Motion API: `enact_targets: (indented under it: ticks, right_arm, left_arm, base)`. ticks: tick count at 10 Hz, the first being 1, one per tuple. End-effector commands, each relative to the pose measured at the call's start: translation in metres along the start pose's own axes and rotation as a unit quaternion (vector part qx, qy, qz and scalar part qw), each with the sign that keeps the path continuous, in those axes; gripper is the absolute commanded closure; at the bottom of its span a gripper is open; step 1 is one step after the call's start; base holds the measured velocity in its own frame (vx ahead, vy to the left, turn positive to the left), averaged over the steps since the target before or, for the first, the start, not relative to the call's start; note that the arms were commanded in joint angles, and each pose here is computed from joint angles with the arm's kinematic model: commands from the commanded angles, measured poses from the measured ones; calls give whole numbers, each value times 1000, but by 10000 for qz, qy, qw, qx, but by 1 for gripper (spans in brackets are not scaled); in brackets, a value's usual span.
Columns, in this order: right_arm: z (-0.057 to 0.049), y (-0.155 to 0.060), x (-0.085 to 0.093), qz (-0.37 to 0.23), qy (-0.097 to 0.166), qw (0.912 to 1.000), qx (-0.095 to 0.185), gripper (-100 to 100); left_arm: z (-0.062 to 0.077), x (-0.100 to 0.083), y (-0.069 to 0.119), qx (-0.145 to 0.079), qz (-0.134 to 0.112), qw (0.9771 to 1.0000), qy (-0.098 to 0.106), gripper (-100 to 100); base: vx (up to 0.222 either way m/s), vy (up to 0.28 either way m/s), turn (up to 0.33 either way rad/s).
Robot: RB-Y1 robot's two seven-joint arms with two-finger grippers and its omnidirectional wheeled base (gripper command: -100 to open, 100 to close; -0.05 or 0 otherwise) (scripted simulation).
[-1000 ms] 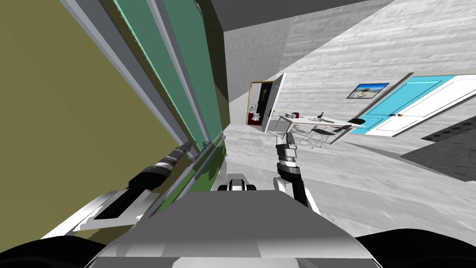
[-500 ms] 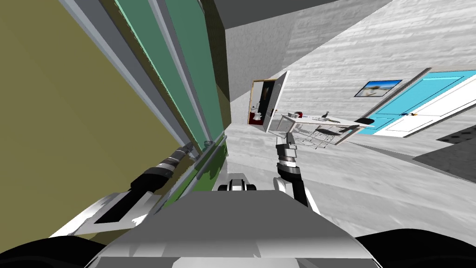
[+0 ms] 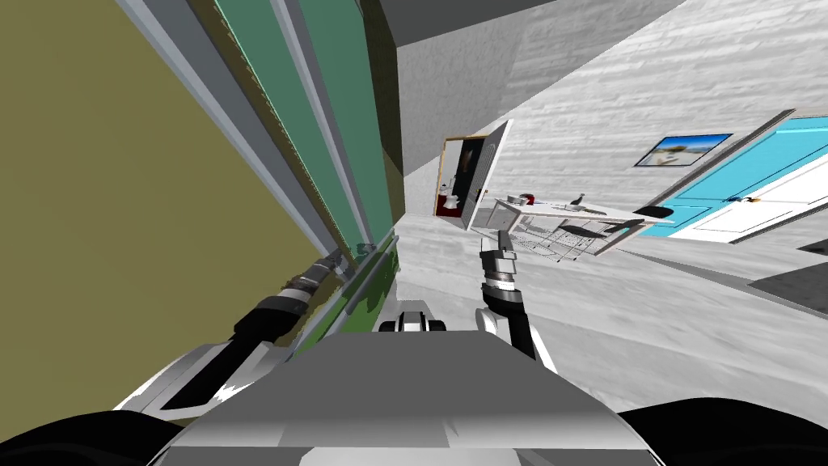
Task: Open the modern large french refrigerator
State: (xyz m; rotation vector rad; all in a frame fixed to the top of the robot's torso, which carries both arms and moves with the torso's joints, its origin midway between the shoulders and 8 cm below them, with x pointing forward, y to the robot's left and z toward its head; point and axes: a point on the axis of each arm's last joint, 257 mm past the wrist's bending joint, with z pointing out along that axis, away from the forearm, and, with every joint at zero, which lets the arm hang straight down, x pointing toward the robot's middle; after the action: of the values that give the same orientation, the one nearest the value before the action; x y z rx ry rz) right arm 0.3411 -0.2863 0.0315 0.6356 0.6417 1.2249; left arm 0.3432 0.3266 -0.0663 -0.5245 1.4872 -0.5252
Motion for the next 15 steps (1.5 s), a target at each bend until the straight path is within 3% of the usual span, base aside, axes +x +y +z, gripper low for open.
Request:
enact_targets:
  ticks: [1,4,8,9,10,15]
  right_arm:
    - [0,0,0,1,0,10000,-1,0]
    - [0,0,0,2,0,10000,-2,0]
    - [0,0,0,2,0,10000,-1,0]
    - [0,0,0,1,0,10000,-1,0]
    - [0,0,0,1,0,10000,-1,0]
    - [0,0,0,1,0,10000,-1,0]
  left_arm:
    - [2,8,-17,292,-10,9993,218,100]
    - [2,16,-33,572,-26,9974,446,100]
    - [1,28,-53,924,-54,9928,765,100]
    - [1,29,-43,793,8,9941,742,100]
    - [-1,38,-55,1010,4,9906,925,100]
    - [-10,56,-84,1537,-34,9795,1300,100]
  base:
    - [-217,-30,-235]
    - [-177,-42,-151]
    - [-168,-37,-132]
    - [-70,-12,-61]
    - [-139,11,-189]
    - [-195,16,-168]
